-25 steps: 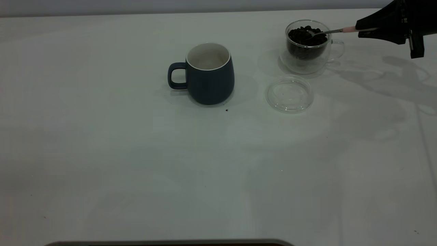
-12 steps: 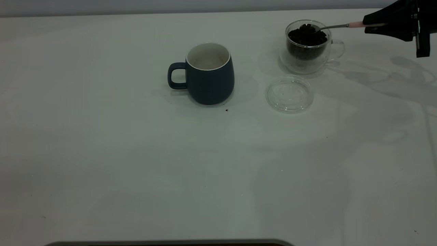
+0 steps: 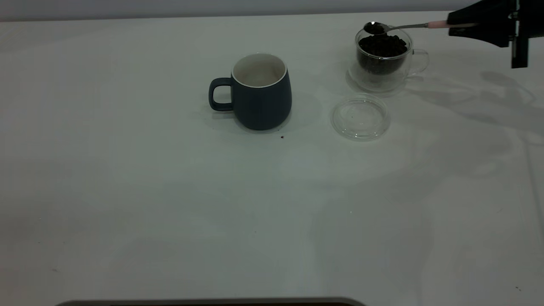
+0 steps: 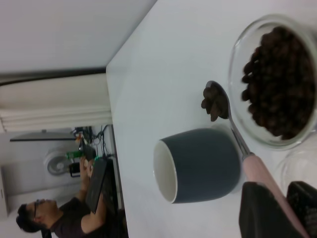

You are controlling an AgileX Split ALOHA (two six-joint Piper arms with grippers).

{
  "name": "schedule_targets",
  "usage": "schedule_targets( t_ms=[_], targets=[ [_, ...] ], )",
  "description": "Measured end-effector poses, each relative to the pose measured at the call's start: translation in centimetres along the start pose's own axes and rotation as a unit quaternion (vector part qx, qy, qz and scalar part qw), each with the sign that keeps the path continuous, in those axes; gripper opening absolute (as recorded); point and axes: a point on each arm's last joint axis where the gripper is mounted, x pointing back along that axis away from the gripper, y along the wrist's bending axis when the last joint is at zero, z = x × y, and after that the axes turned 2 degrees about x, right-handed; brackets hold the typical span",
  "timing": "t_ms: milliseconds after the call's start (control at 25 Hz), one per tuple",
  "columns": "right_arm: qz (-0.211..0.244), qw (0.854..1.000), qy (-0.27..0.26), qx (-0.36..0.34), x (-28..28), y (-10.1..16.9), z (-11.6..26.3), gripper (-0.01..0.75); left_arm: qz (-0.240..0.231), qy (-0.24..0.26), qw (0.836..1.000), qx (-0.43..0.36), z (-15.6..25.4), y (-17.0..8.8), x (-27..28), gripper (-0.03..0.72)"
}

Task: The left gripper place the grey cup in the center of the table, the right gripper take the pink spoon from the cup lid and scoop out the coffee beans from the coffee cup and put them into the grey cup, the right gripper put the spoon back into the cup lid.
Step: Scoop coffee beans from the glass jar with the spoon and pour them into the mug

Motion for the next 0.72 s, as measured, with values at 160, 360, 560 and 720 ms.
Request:
schedule_targets(
  t_ms=[160,360,560,720],
  targets=[
    [-0.009,1.0,0.021,0.008,-2.4,1.2,0.8,0.109,0.0,0.0,1.0,0.0,0.0,0.0,0.0,0.567],
    [-0.022,0.998,0.051,0.018,-5.7,3.0,2.3,0.109,0.0,0.0,1.0,0.0,0.0,0.0,0.0,0.567],
    [-0.034,0.996,0.076,0.027,-8.4,4.5,3.8,0.109,0.0,0.0,1.0,0.0,0.0,0.0,0.0,0.567],
    [-0.038,0.994,0.096,0.043,-9.9,5.3,4.9,0.109,0.0,0.0,1.0,0.001,0.0,0.0,0.0,0.567]
  ],
)
